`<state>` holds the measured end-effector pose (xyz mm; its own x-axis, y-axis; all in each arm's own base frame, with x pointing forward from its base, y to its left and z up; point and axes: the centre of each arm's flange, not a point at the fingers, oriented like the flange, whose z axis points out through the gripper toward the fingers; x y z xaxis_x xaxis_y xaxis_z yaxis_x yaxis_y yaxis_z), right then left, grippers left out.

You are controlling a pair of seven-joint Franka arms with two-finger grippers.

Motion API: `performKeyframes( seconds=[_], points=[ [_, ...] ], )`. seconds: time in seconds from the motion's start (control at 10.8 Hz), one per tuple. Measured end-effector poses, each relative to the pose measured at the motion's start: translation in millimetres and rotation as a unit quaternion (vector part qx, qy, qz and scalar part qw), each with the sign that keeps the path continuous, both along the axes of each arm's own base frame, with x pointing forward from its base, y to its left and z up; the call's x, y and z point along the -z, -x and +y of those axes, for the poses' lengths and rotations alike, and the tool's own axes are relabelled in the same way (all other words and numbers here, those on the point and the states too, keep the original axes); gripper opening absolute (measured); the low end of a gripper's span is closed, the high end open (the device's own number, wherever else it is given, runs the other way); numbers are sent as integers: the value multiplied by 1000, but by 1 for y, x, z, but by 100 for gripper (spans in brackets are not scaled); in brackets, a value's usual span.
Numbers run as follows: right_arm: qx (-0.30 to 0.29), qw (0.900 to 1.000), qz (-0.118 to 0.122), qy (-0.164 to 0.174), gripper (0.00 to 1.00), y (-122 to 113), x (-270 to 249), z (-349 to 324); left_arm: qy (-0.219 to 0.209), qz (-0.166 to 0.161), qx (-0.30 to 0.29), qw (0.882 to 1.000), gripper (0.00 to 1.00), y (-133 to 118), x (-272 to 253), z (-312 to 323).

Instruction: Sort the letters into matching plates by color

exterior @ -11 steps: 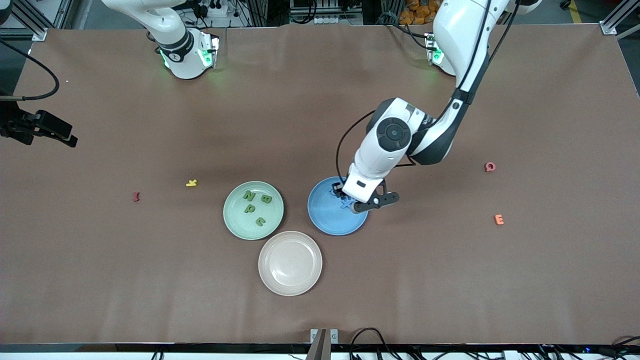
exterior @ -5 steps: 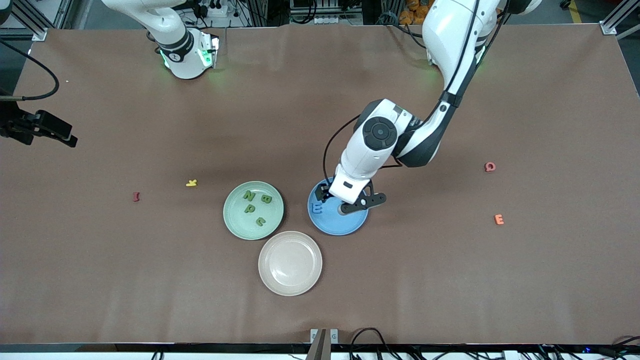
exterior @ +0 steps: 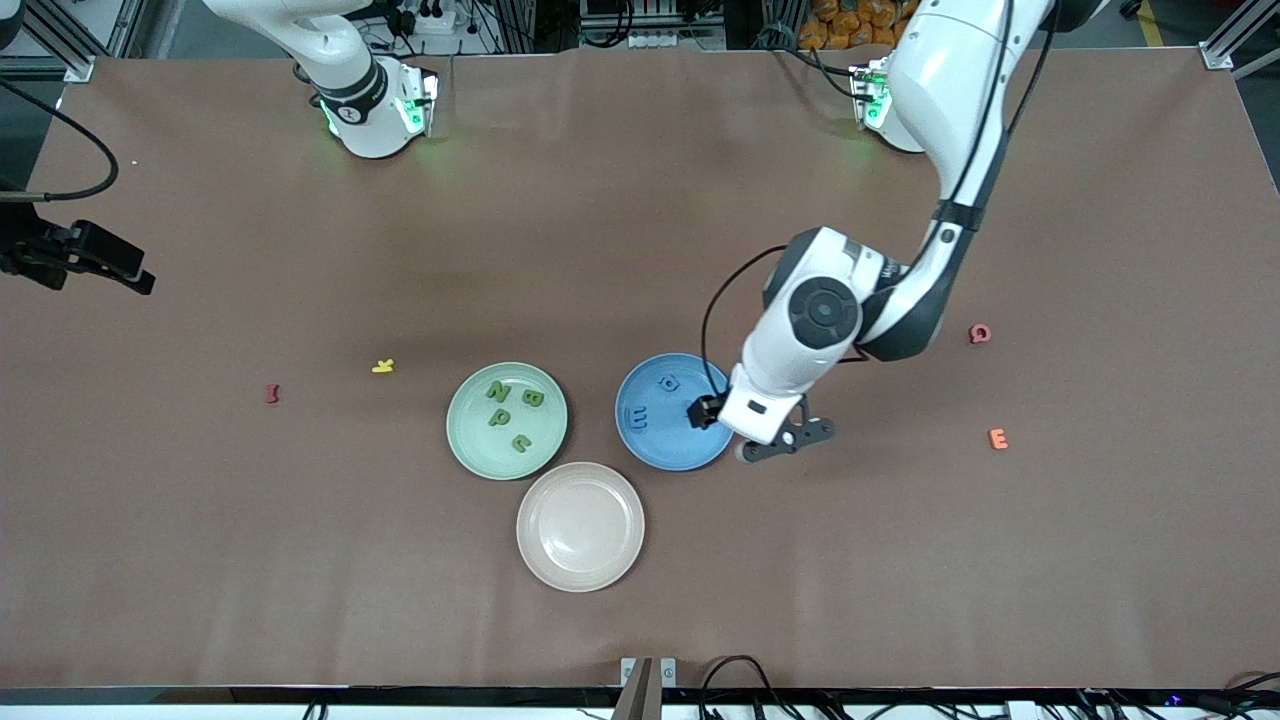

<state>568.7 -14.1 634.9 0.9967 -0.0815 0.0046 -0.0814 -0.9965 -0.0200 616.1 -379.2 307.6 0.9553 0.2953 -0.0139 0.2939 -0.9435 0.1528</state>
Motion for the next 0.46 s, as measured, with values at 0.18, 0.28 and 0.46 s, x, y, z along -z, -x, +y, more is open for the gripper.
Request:
performKeyframes(
  seconds=[0.18, 0.28, 0.46],
  points=[
    [0, 1000, 0, 0, 100, 0, 0, 0, -18, 28, 28, 999, 100, -14, -9, 42],
    [0, 1000, 0, 0, 100, 0, 0, 0, -25, 41, 43, 998, 100, -21, -16, 68],
    [1, 1000, 0, 0, 100, 0, 0, -1, -32, 66, 68, 995, 100, -30, -34, 116]
  ],
)
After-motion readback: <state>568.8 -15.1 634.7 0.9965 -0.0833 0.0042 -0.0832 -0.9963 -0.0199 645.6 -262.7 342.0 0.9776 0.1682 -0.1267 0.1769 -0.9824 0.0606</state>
